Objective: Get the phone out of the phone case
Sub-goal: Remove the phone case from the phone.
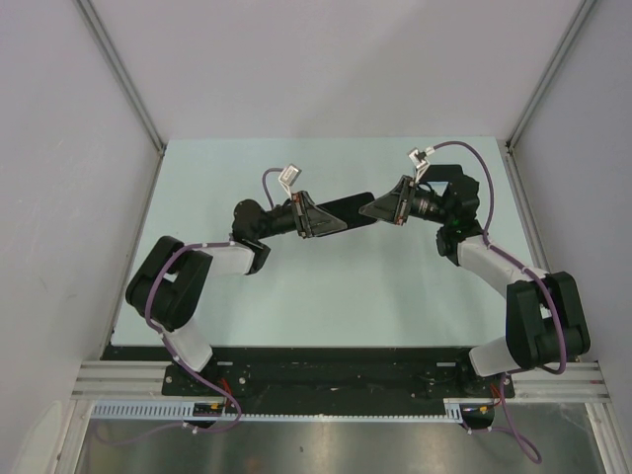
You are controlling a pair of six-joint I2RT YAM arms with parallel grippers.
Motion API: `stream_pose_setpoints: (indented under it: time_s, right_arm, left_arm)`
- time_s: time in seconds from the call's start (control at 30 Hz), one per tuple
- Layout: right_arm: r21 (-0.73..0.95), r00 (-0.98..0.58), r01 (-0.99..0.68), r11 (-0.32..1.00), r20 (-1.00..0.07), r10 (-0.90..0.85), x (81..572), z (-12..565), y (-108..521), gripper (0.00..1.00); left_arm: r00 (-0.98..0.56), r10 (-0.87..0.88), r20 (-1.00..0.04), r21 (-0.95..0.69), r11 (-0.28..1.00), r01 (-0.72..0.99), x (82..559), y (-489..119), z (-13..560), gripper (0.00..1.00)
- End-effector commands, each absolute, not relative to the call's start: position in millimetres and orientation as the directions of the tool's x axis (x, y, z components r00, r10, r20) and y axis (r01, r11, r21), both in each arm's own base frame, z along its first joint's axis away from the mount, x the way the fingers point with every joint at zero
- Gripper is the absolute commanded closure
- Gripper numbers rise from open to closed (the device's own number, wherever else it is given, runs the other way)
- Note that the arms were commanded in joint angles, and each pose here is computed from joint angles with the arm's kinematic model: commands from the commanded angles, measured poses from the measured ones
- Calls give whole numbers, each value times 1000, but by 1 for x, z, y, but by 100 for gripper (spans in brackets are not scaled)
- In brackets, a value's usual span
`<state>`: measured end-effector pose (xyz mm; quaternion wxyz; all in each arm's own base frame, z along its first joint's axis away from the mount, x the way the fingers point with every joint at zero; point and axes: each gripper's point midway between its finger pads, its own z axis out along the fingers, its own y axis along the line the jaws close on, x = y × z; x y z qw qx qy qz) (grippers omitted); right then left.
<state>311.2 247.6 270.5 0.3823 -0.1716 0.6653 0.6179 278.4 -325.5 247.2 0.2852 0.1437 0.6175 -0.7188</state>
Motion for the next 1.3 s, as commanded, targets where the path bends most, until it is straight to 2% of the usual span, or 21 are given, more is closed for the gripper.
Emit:
stream_pose_setpoints:
  time_s: [0.0,0.77,0.87,0.9,0.93,1.03,1.13,1.17,1.23,1.27]
  right_arm:
    - [605,-528,-766,216,-784,325,326,308,232,100]
    - [615,-555,-764,195,-781,287,321,296,244,100]
    - [616,-560,-765,187,-780,279,320,295,247,100]
    - [622,-566,-760,188,-776,277,320,292,248,100]
    - [622,-568,-762,183,-776,274,319,292,250,100]
    - [625,-575,-760,177,-774,265,318,289,252,100]
    - [626,-575,-760,176,-774,266,319,289,252,100]
    - [624,-574,-762,174,-775,265,318,289,251,98]
    - [625,-575,-763,165,-773,268,317,292,250,82]
    - [618,-568,-770,158,-777,271,316,296,248,68]
  left_arm:
    - [-547,-349,-760,-502,-217,837,255,-312,314,66]
    - [-553,-358,-753,-513,-207,833,259,-311,311,69]
    - [-553,-361,-751,-515,-206,832,260,-311,311,74]
    - [-552,-359,-753,-513,-206,833,259,-311,311,78]
    - [-551,-362,-752,-512,-204,834,260,-311,311,88]
    - [-547,-363,-755,-509,-203,837,260,-311,311,100]
    - [-546,-362,-756,-508,-204,837,259,-311,312,100]
    - [-546,-363,-755,-508,-203,837,259,-311,312,100]
    - [-549,-362,-753,-511,-203,835,259,-311,311,100]
    - [-545,-362,-756,-508,-201,838,259,-310,311,100]
